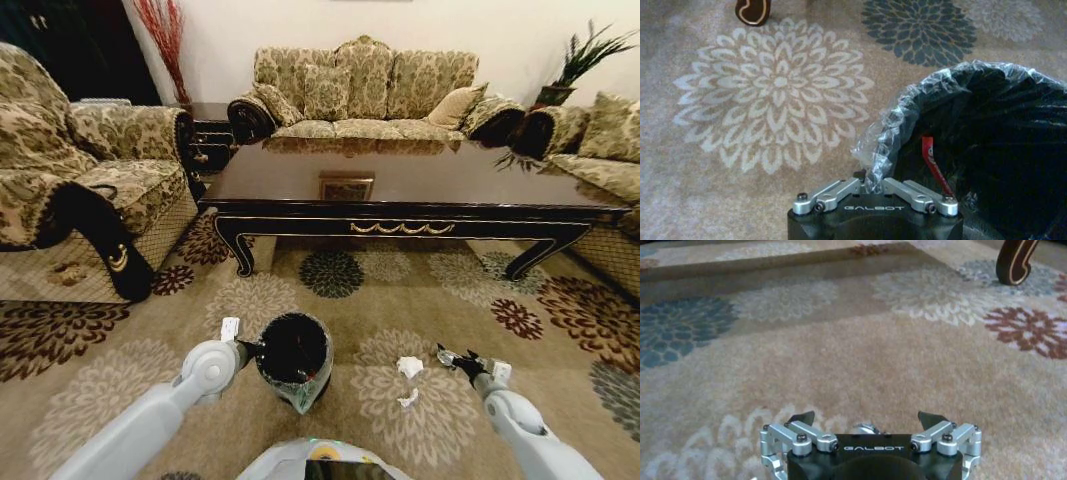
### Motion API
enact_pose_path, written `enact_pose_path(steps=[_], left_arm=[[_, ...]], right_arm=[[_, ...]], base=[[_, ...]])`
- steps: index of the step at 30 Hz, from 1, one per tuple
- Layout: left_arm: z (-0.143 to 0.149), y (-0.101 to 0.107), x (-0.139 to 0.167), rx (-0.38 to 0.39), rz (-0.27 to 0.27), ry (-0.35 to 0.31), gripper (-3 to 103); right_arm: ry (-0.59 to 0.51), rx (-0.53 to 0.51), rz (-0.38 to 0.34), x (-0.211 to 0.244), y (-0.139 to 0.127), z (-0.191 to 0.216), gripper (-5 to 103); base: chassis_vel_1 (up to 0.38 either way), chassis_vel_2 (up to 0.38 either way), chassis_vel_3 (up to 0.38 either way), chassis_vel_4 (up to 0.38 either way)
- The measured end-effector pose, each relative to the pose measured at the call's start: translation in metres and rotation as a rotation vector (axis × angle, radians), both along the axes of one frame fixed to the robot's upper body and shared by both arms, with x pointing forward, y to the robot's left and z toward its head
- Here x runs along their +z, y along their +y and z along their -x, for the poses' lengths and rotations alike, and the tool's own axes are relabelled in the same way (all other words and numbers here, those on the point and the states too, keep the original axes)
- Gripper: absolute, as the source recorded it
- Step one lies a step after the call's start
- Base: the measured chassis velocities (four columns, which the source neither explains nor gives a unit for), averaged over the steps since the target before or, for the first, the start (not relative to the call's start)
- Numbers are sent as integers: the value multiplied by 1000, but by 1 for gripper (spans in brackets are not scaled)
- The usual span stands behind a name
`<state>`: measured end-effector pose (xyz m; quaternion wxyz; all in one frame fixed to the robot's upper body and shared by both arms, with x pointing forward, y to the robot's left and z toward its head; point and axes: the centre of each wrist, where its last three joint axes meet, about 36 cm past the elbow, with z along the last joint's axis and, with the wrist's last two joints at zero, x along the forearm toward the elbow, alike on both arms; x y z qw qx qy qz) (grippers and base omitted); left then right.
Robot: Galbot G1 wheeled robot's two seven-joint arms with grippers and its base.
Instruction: Move to the front of the table and pick up the trash from the floor, then place it into the trash bin.
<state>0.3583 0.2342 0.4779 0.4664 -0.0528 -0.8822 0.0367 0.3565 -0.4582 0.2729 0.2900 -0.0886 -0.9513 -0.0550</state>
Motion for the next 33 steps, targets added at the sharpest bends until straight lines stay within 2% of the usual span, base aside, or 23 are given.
enact_pose_path(steps=[4, 12, 19, 22, 25, 27, 28, 29, 31, 32, 33], left_arm=[[-2, -1, 2, 4, 5, -2, 0], [-1, 1, 7, -2, -7, -6, 0], [-4, -1, 12, 0, -3, -17, 0], [-4, 0, 15, -5, -8, -22, 0], [-3, 1, 15, -6, -12, -21, 0], [-3, 1, 16, -7, -12, -22, 0], [-2, 1, 17, -9, -12, -24, 0], [-1, 1, 18, -10, -11, -26, 0], [0, 1, 18, -10, -11, -27, 0], [0, 1, 18, -9, -13, -28, 0], [1, 1, 18, -9, -14, -27, 0]], right_arm=[[15, -3, -8, -9, -2, -2, 100], [69, -29, 26, -39, -19, -7, 100], [61, -30, 7, -42, -15, -22, 100], [93, -69, -38, -50, -19, -28, 103], [108, -84, -46, -54, -21, -30, 96], [112, -88, -47, -55, -22, -31, 96], [117, -90, -48, -56, -22, -32, 91], [119, -88, -50, -56, -21, -32, 81], [120, -87, -51, -57, -21, -32, 81], [120, -86, -52, -57, -20, -32, 70], [121, -85, -52, -57, -20, -32, 70]], base=[[0, 0, 0, 0], [0, 0, 0, 0], [0, 0, 0, 0], [0, 0, 0, 0], [0, 0, 0, 0], [0, 0, 0, 0], [0, 0, 0, 0], [0, 0, 0, 0], [0, 0, 0, 0], [0, 0, 0, 0], [0, 0, 0, 0]])
